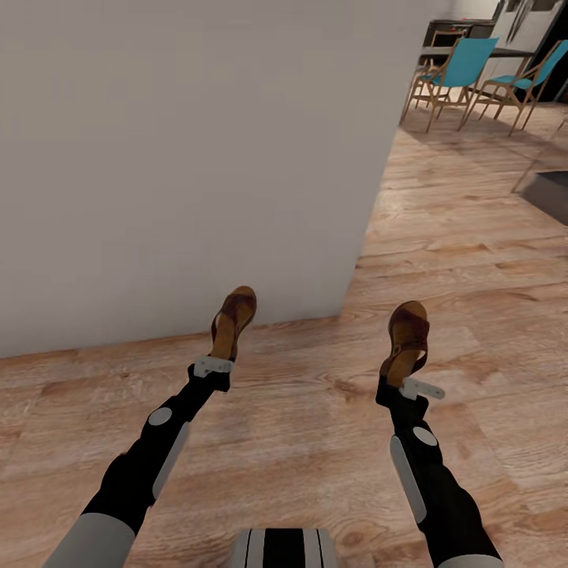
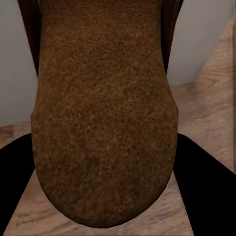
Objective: Pick up the two gym shoes and the two sandals from the corridor floor and place them onto the hallstand (shoe rack) in the corridor, making sure they are on the rack and not on the floor. Arrange them so the two gym shoes are next to each other and the two sandals are next to each other.
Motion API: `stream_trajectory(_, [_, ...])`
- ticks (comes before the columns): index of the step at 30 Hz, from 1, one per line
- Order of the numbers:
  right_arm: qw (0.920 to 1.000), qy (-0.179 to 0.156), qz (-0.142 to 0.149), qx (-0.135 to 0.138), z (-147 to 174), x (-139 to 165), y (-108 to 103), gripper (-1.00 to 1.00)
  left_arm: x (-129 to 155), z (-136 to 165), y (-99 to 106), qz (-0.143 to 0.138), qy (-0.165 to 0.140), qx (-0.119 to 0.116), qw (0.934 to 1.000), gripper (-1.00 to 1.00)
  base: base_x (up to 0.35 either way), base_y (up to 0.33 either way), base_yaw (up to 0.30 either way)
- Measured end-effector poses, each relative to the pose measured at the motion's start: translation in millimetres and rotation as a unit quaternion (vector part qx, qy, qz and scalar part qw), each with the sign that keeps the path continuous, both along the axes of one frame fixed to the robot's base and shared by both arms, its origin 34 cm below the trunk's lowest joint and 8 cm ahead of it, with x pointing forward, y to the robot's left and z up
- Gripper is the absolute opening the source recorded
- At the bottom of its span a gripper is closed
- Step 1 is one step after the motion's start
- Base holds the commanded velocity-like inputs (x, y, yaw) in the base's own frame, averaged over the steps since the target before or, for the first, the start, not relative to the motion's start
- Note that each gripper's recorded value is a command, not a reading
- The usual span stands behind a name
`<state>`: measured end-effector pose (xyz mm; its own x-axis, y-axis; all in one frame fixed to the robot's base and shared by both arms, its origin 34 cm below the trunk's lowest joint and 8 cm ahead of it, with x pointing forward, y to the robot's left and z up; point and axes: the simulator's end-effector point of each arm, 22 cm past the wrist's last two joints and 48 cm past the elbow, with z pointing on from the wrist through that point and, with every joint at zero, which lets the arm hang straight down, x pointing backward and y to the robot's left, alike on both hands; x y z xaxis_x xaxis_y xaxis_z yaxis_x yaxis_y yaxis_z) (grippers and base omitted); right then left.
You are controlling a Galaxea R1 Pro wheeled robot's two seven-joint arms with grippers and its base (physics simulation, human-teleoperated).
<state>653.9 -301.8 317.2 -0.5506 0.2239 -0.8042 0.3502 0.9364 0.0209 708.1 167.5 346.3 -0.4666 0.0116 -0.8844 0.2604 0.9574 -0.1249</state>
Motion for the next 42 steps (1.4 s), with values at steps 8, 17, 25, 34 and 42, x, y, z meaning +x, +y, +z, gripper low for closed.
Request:
stream_trajectory(8, [0.9997,-0.023,0.0,0.0,27.2,8.1,-0.1,-1.0,6.6,29.3,0.0,0.0,-0.023,0.0,0.9997,-1.0,0.0,0.0,-0.092])
stream_trajectory(17, [0.9988,-0.048,0.0,0.0,57.6,15.6,0.0,-1.0,12.5,62.7,-0.1,0.0,-0.048,0.0,0.9988,-1.0,0.0,0.0,-0.088])
stream_trajectory(25, [0.9975,-0.071,0.0,0.0,85.3,21.1,0.0,-1.0,16.3,92.6,-0.3,0.0,-0.071,0.0,0.9975,-1.0,0.0,0.0,-0.084])
stream_trajectory(34, [0.9953,-0.096,0.0,0.0,116.8,25.8,0.0,-1.0,19.1,126.4,-0.4,0.0,-0.096,0.0,0.9954,-1.0,0.0,0.0,-0.081])
stream_trajectory(42, [0.9933,-0.115,0.0,0.0,144.3,29.6,0.0,-1.0,21.3,155.6,-0.4,-0.001,-0.115,0.0,0.9934,-1.0,0.0,0.0,-0.08])
